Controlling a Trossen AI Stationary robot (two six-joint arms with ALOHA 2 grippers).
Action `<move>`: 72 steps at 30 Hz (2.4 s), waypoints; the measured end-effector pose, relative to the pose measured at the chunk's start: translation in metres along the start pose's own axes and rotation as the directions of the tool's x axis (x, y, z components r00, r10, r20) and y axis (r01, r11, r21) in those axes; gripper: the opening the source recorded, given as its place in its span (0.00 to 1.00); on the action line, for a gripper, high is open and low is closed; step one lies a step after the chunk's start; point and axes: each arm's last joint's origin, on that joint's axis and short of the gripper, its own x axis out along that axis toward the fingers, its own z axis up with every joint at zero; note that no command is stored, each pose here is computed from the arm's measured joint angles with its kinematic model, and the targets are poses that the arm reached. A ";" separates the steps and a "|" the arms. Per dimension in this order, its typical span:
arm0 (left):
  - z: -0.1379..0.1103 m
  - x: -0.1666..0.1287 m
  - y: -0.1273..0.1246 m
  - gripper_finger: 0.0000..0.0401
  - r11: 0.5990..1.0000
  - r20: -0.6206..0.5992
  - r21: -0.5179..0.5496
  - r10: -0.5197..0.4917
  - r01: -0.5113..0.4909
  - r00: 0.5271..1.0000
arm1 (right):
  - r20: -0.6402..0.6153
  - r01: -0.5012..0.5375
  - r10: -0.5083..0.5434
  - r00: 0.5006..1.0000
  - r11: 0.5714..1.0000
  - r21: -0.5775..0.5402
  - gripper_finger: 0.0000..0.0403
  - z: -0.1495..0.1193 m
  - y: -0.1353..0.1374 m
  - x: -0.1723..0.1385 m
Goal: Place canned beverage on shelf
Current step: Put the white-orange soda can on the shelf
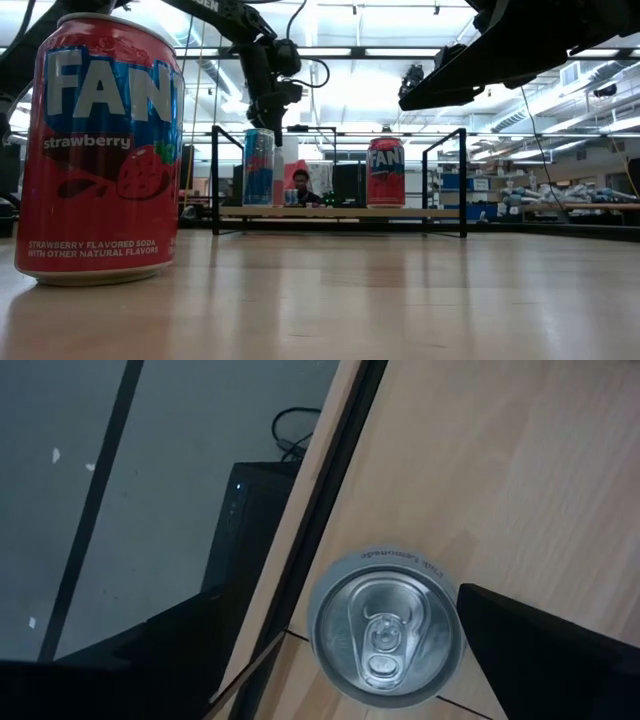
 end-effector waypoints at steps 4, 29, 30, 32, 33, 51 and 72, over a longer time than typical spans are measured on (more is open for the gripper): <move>0.000 -0.003 0.000 0.97 1.000 0.012 0.020 0.005 -0.006 1.000 | 0.000 0.000 0.000 1.000 1.000 0.000 0.90 0.000 0.000 0.000; -0.001 -0.003 0.009 0.97 0.998 0.029 -0.057 0.032 -0.030 0.999 | -0.007 0.000 0.000 1.000 1.000 -0.001 0.90 -0.001 0.000 0.000; -0.001 -0.003 0.008 0.97 0.998 0.026 -0.063 0.029 -0.028 0.999 | -0.007 0.000 -0.001 1.000 1.000 -0.002 0.90 -0.001 0.000 0.000; -0.001 -0.003 0.008 0.97 0.996 0.023 -0.083 0.028 -0.026 0.999 | -0.006 0.000 0.000 1.000 1.000 -0.002 0.90 -0.001 0.000 0.000; -0.001 -0.003 0.008 0.97 0.994 0.023 -0.102 0.028 -0.025 0.999 | -0.006 0.000 0.000 1.000 1.000 -0.002 0.90 -0.001 0.000 0.000; -0.006 -0.003 0.019 0.97 0.918 -0.029 -0.372 0.135 -0.136 0.990 | 0.000 0.000 0.000 1.000 1.000 0.005 0.90 0.000 0.000 0.000; -0.019 -0.003 0.015 0.97 0.925 -0.173 -0.332 0.131 -0.183 0.976 | 0.011 -0.010 0.009 1.000 1.000 0.011 0.90 0.001 0.000 0.000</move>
